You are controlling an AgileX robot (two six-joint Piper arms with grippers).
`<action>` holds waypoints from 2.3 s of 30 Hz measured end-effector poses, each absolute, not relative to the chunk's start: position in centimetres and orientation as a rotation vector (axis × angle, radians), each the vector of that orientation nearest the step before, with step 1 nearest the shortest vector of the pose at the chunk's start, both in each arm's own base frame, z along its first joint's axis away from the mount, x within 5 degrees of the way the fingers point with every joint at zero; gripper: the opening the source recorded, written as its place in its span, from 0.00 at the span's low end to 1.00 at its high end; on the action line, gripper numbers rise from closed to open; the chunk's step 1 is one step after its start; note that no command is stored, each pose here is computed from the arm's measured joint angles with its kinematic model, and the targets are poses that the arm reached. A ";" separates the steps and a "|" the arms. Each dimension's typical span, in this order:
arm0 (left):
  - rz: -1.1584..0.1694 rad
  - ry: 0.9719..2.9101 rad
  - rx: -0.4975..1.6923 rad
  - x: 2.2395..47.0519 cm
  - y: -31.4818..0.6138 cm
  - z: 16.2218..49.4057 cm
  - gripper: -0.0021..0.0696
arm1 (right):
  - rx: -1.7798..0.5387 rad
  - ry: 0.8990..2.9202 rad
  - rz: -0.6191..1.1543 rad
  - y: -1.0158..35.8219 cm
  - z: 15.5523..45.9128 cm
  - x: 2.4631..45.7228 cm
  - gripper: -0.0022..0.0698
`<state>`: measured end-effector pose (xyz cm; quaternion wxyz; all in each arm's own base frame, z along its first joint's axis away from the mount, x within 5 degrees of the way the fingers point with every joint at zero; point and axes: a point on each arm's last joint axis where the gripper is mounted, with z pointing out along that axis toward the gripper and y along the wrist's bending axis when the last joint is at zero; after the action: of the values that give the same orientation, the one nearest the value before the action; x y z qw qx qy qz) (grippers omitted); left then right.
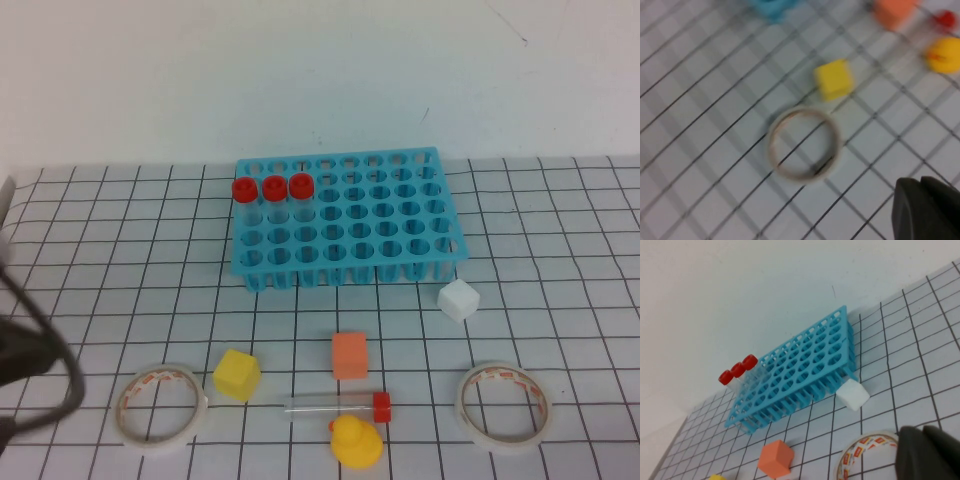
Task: Place the test tubes
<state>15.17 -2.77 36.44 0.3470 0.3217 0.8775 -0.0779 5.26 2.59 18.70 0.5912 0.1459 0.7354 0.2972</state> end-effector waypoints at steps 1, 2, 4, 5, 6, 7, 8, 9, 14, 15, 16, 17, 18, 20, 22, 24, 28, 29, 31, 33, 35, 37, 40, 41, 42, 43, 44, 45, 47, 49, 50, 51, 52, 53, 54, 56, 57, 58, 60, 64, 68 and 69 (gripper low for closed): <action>-0.242 2.265 0.918 16.0 -3.1 36.7 0.03 | 0.339 1.712 0.694 2.6 18.7 5.3 0.03; -0.277 2.240 1.020 17.0 -3.4 36.9 0.03 | 0.338 1.714 0.696 2.6 18.7 5.2 0.03; -0.314 2.164 1.213 18.8 -4.3 37.0 0.03 | 0.329 1.722 0.699 2.7 18.6 5.2 0.03; -0.315 2.124 1.297 19.4 -4.8 37.0 0.03 | 0.327 1.725 0.701 2.7 18.6 5.2 0.03; -0.323 2.086 1.376 20.1 -5.5 36.9 0.03 | 0.323 1.727 0.701 2.8 18.6 5.2 0.03; -0.335 2.059 1.449 20.7 -6.3 36.6 0.03 | 0.320 1.728 0.701 2.8 18.6 5.2 0.03; -0.348 2.041 1.515 21.3 -7.2 36.2 0.03 | 0.319 1.728 0.701 2.8 18.6 5.2 0.03; -0.350 2.032 1.576 21.7 -7.9 35.6 0.03 | 0.320 1.728 0.705 2.8 18.6 5.2 0.03; -0.392 2.029 1.919 24.2 -13.5 31.0 0.03 | 0.327 1.724 0.716 2.8 18.6 5.2 0.03; -0.406 2.032 1.947 24.6 -14.5 30.5 0.03 | 0.327 1.724 0.716 2.8 18.6 5.2 0.03; -0.417 2.029 1.971 25.0 -15.4 30.0 0.03 | 0.329 1.723 0.718 2.8 18.6 5.2 0.03; -0.421 2.024 1.994 25.4 -16.2 29.7 0.03 | 0.329 1.723 0.720 2.8 18.7 5.2 0.03; -0.431 2.019 2.013 25.8 -17.0 29.3 0.03 | 0.329 1.723 0.720 2.8 18.7 5.2 0.03; -0.439 2.027 2.026 26.5 -18.3 28.8 0.03 | 0.328 1.725 0.721 2.8 18.6 5.2 0.03; -0.432 2.054 2.034 27.2 -19.4 28.0 0.03 | 0.330 1.724 0.723 2.8 18.7 5.2 0.03; -0.386 2.083 2.064 27.9 -20.3 26.9 0.04 | 0.330 1.724 0.723 2.8 18.7 5.2 0.03; -0.278 2.115 2.155 28.9 -21.6 24.3 0.15 | 0.328 1.726 0.725 2.9 18.6 5.2 0.03; -0.259 2.121 2.173 29.0 -21.8 23.6 0.21 | 0.327 1.728 0.726 2.9 18.6 5.2 0.03; -0.210 2.133 2.197 29.6 -21.9 22.3 0.38 | 0.327 1.728 0.729 2.9 18.6 5.2 0.03; -0.176 2.127 2.198 30.0 -22.0 21.7 0.47 | 0.326 1.730 0.730 2.9 18.6 5.1 0.03; -0.148 2.125 2.194 30.4 -22.1 21.1 0.52 | 0.326 1.730 0.730 2.9 18.6 5.1 0.03; -0.134 2.123 2.189 30.8 -22.3 20.4 0.54 | 0.326 1.730 0.730 2.9 18.6 5.1 0.03; -0.129 2.125 2.186 31.3 -22.6 19.4 0.56 | 0.327 1.729 0.732 2.9 18.6 5.1 0.03; -0.131 2.131 2.191 31.4 -22.6 18.9 0.56 | 0.326 1.731 0.733 2.9 18.6 5.1 0.03; -0.132 2.137 2.191 31.5 -22.7 18.6 0.56 | 0.326 1.731 0.733 2.9 18.6 5.1 0.03; -0.136 2.145 2.198 31.6 -22.7 18.1 0.56 | 0.326 1.731 0.733 2.9 18.6 5.1 0.03; -0.140 2.154 2.206 31.6 -22.8 17.6 0.56 | 0.326 1.731 0.733 2.9 18.6 5.1 0.03; -0.144 2.165 2.211 31.7 -22.8 17.1 0.56 | 0.325 1.731 0.732 2.9 18.6 5.1 0.03; -0.142 2.179 2.216 31.8 -22.8 16.6 0.56 | 0.325 1.730 0.733 2.9 18.6 5.1 0.03; -0.135 2.195 2.206 31.8 -22.8 16.5 0.55 | 0.324 1.732 0.734 2.9 18.6 5.1 0.03; -0.125 2.208 2.196 31.9 -22.8 16.4 0.53 | 0.324 1.732 0.734 2.9 18.6 5.1 0.03; -0.118 2.227 2.178 31.9 -22.8 16.5 0.50 | 0.324 1.732 0.734 2.9 18.6 5.1 0.03; -0.110 2.254 2.148 32.0 -22.8 16.5 0.46 | 0.324 1.732 0.734 2.9 18.6 5.1 0.03; -0.096 2.286 2.116 32.0 -22.7 16.5 0.40 | 0.322 1.732 0.733 2.9 18.6 5.1 0.03; -0.078 2.346 2.063 32.1 -22.6 16.5 0.32 | 0.324 1.731 0.735 3.0 18.6 5.1 0.03; -0.073 2.401 2.042 31.9 -22.4 16.5 0.33 | 0.329 1.728 0.744 3.0 18.6 5.1 0.03; -0.074 2.428 2.050 31.8 -22.3 16.4 0.33 | 0.333 1.725 0.747 3.0 18.7 5.1 0.03; -0.073 2.450 2.060 31.6 -22.1 16.4 0.33 | 0.337 1.722 0.751 3.0 18.7 5.1 0.03; -0.079 2.495 2.080 31.3 -21.9 16.5 0.33 | 0.344 1.717 0.761 3.0 18.7 5.1 0.03; -0.128 2.519 2.018 30.6 -21.8 18.6 0.33 | 0.300 1.726 0.805 3.4 18.8 5.0 0.03; -0.305 2.433 1.822 29.3 -21.8 23.1 0.33 | 0.137 1.668 0.747 3.8 20.1 4.8 0.03; -0.355 2.413 1.766 28.9 -21.8 23.9 0.33 | 0.113 1.639 0.724 3.7 20.7 4.7 0.03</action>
<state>28.95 -21.79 23.93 0.0651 0.5852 0.7996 -0.1177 4.73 3.73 20.73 0.6234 0.0493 0.7138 0.3154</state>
